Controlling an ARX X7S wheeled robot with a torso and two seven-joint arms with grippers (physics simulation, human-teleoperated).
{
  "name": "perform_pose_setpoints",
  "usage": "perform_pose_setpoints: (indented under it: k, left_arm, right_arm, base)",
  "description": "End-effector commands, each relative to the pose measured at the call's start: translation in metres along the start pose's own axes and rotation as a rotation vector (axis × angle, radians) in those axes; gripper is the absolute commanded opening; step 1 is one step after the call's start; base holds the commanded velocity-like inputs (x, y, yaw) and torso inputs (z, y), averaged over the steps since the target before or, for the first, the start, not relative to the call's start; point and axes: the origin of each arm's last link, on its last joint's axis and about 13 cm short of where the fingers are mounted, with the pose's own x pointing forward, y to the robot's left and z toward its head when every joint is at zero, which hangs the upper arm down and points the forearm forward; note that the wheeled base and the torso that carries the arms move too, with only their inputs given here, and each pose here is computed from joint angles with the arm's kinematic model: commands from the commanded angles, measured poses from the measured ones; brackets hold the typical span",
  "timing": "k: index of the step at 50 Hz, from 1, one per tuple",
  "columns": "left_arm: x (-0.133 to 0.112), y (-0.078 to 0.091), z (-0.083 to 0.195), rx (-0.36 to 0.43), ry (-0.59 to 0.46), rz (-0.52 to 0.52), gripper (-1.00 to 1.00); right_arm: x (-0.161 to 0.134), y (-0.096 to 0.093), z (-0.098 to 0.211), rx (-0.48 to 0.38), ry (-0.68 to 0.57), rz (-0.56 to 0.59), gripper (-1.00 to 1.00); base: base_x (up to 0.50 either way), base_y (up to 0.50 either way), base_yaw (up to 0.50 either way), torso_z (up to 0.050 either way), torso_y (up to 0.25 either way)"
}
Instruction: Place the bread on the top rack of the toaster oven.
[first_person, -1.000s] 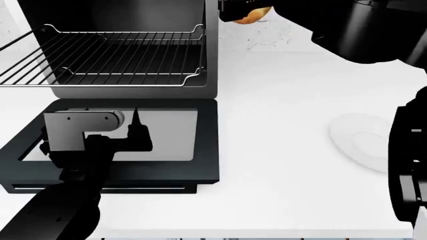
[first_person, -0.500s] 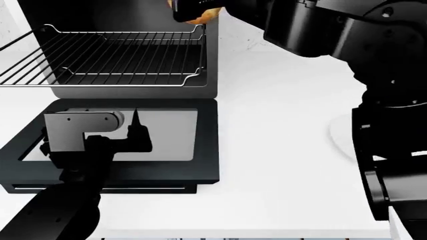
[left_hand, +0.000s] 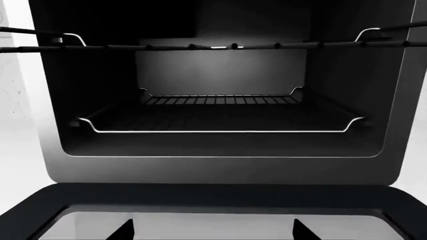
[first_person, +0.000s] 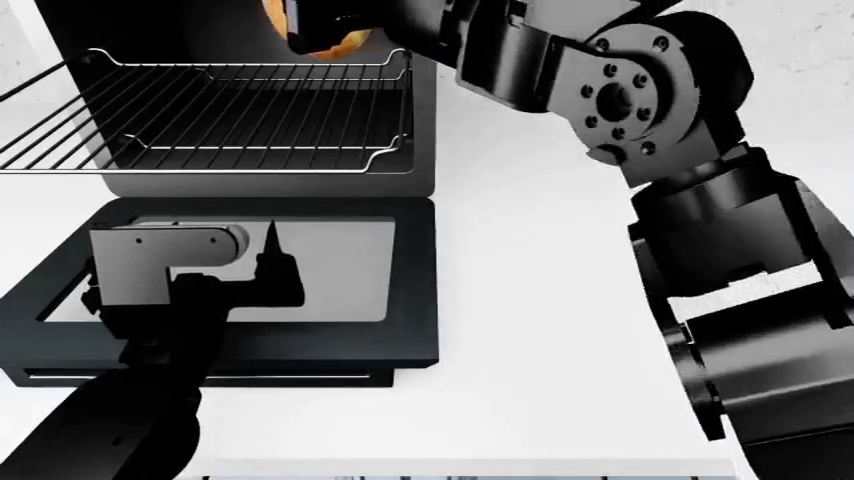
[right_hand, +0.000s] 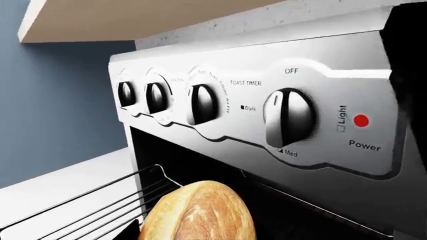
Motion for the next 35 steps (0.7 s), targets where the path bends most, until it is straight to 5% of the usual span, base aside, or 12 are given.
perform_pose_setpoints:
  k: [1,29,30,35]
  left_arm:
    - [0.001,0.001,0.001,-0.026,-0.010,0.002,1.00]
    - [0.001,0.001,0.000,-0.027,-0.009,0.002,1.00]
    - [0.001,0.001,0.000,-0.027,-0.008,0.002,1.00]
    - [0.001,0.000,0.000,-0.028,-0.009,0.000,1.00]
  right_arm:
    - [0.030,-0.002,-0.017,0.016,0.010,0.111,-1.00]
    - [0.039,-0.006,-0.029,0.058,0.023,0.143,-1.00]
    - [0.039,-0.006,-0.029,0.057,0.025,0.144,1.00]
    - [0.039,-0.003,-0.026,0.051,0.017,0.163,1.00]
  base:
    - [0.00,0.00,0.00,0.000,0.000]
    - [0.00,0.00,0.00,0.000,0.000]
    - [0.00,0.00,0.00,0.000,0.000]
    - [0.00,0.00,0.00,0.000,0.000]
